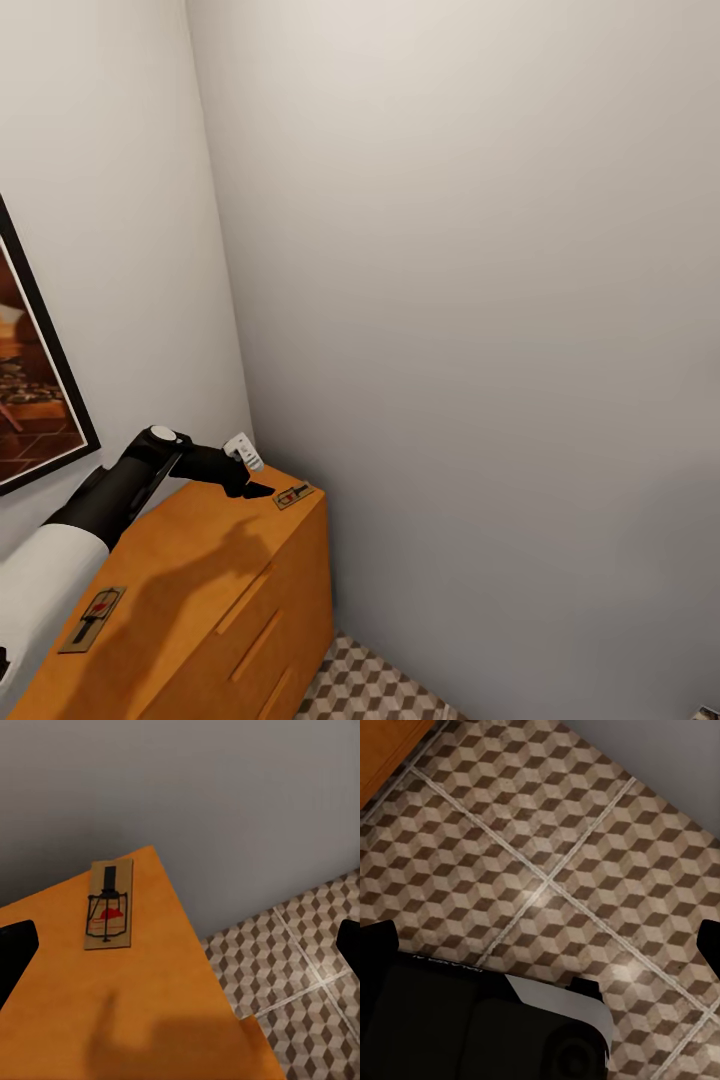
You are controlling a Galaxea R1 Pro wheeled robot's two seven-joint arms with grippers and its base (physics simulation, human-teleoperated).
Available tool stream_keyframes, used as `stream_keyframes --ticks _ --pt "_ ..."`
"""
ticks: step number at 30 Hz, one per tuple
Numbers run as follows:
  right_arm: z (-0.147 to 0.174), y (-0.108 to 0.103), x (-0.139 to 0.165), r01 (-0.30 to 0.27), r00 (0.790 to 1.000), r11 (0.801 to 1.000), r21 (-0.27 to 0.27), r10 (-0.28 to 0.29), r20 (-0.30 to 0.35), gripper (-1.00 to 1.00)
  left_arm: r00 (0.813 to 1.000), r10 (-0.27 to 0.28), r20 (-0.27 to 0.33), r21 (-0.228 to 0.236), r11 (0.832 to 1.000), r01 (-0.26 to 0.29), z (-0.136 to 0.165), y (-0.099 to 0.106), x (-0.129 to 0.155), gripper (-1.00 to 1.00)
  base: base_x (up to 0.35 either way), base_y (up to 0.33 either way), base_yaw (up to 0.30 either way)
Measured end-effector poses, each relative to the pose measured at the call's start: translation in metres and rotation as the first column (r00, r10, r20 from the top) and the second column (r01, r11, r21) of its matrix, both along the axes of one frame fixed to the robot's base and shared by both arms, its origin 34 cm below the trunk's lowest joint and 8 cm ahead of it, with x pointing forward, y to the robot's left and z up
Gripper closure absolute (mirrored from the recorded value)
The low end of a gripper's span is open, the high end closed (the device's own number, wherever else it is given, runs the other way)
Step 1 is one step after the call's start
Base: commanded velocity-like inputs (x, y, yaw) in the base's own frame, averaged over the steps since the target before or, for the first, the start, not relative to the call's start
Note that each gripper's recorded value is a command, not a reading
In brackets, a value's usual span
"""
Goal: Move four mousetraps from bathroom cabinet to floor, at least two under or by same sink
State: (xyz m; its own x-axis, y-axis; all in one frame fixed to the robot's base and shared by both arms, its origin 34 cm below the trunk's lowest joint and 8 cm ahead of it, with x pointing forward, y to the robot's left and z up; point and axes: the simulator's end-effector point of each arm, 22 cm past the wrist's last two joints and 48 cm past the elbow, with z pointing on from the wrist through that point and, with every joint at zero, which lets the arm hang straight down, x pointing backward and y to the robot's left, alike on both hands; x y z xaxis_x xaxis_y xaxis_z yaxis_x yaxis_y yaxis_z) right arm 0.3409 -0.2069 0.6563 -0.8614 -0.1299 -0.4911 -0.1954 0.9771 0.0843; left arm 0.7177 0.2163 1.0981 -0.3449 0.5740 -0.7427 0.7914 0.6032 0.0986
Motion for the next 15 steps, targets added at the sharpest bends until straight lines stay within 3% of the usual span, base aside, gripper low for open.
stream_keyframes --ticks 15 --pt "0.0001 0.0000 -0.0001 0.000 1.000 1.000 0.000 0.000 0.000 -1.00 1.000 0.000 0.000 0.000 1.000 0.000 0.0002 -0.0001 -0.0003 -1.00 0.151 0.000 0.000"
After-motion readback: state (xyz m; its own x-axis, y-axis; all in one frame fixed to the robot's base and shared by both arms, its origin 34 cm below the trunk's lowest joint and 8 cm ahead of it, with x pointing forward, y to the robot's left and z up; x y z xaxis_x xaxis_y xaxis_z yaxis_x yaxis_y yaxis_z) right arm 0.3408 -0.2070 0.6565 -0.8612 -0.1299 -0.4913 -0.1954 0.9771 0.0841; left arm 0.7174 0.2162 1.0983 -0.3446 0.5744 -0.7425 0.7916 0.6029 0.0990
